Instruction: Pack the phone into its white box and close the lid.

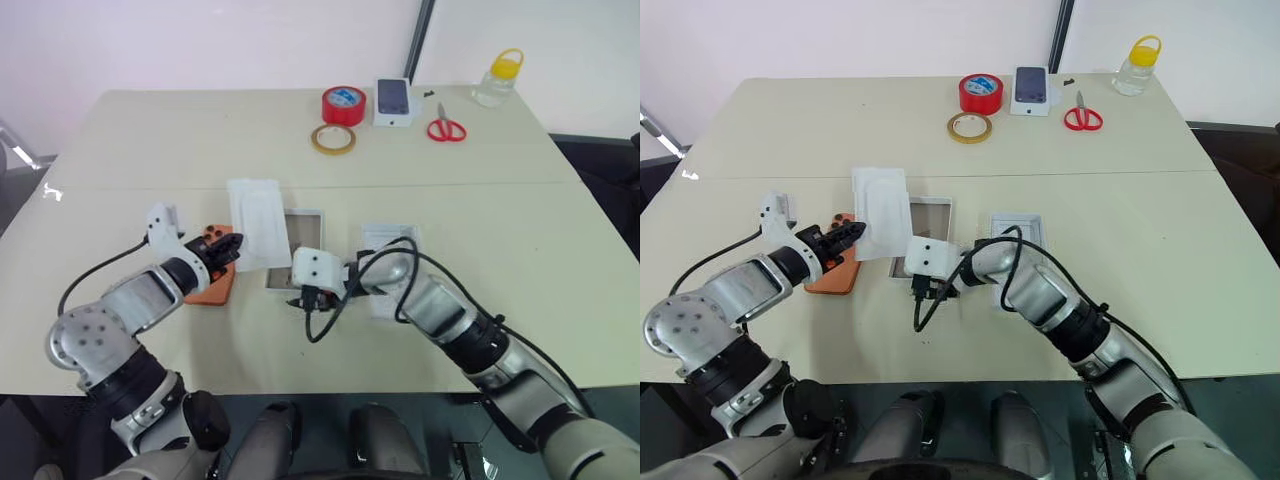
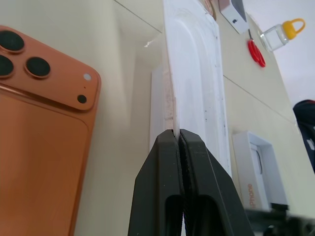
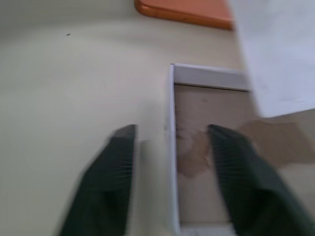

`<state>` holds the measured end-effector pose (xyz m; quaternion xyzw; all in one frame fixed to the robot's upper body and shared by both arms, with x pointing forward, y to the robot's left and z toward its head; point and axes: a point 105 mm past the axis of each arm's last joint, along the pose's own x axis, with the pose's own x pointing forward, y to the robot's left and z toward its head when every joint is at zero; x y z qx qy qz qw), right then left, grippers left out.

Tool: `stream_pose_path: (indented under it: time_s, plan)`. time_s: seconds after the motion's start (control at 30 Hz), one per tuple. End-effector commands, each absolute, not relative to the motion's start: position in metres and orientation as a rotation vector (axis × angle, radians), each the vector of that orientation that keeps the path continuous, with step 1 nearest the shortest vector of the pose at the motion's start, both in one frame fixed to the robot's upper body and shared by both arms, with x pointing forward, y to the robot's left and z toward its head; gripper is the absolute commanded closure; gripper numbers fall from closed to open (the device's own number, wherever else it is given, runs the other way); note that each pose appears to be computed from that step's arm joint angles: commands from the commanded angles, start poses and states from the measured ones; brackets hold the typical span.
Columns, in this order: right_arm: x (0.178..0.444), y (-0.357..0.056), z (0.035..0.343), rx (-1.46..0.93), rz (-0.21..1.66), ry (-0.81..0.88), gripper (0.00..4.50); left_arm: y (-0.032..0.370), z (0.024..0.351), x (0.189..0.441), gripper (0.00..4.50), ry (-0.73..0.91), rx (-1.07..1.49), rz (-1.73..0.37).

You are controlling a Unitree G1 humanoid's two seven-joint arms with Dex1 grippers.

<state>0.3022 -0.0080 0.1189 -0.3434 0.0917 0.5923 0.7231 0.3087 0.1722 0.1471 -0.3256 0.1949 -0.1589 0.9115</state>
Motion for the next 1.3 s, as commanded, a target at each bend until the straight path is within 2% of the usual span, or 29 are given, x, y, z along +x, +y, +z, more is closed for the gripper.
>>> stream_pose_path:
  time_s: [0.03, 0.23, 0.5, 0.73, 0.83, 0.97, 1.17, 1.27, 1.3]
  plan:
    - [0.294, -0.019, 0.147, -0.744, 1.313, 0.126, 0.53, 0.165, 0.152, 0.304, 4.50, 0.395, -0.645, -0.372]
    - [0.291, -0.054, 0.157, -0.748, 1.257, 0.140, 0.53, 0.152, 0.141, 0.305, 4.50, 0.476, -0.615, -0.421]
    - [0.292, -0.057, 0.163, -0.715, 1.217, 0.123, 0.53, 0.135, 0.130, 0.313, 4.50, 0.579, -0.587, -0.474]
    - [0.295, -0.057, 0.163, -0.713, 1.196, 0.118, 0.53, 0.133, 0.130, 0.313, 4.50, 0.590, -0.576, -0.489]
    - [0.295, -0.056, 0.160, -0.717, 1.194, 0.121, 0.48, 0.132, 0.135, 0.315, 3.60, 0.567, -0.591, -0.495]
    - [0.298, -0.055, 0.159, -0.715, 1.185, 0.124, 0.48, 0.131, 0.145, 0.317, 1.71, 0.516, -0.632, -0.514]
    - [0.311, -0.054, 0.163, -0.677, 1.131, 0.124, 0.48, 0.133, 0.157, 0.316, 1.71, 0.460, -0.653, -0.533]
    - [0.319, -0.052, 0.163, -0.642, 1.099, 0.138, 1.25, 0.138, 0.160, 0.314, 1.68, 0.439, -0.643, -0.525]
    - [0.323, -0.051, 0.163, -0.626, 1.080, 0.145, 1.72, 0.142, 0.160, 0.313, 1.68, 0.431, -0.634, -0.513]
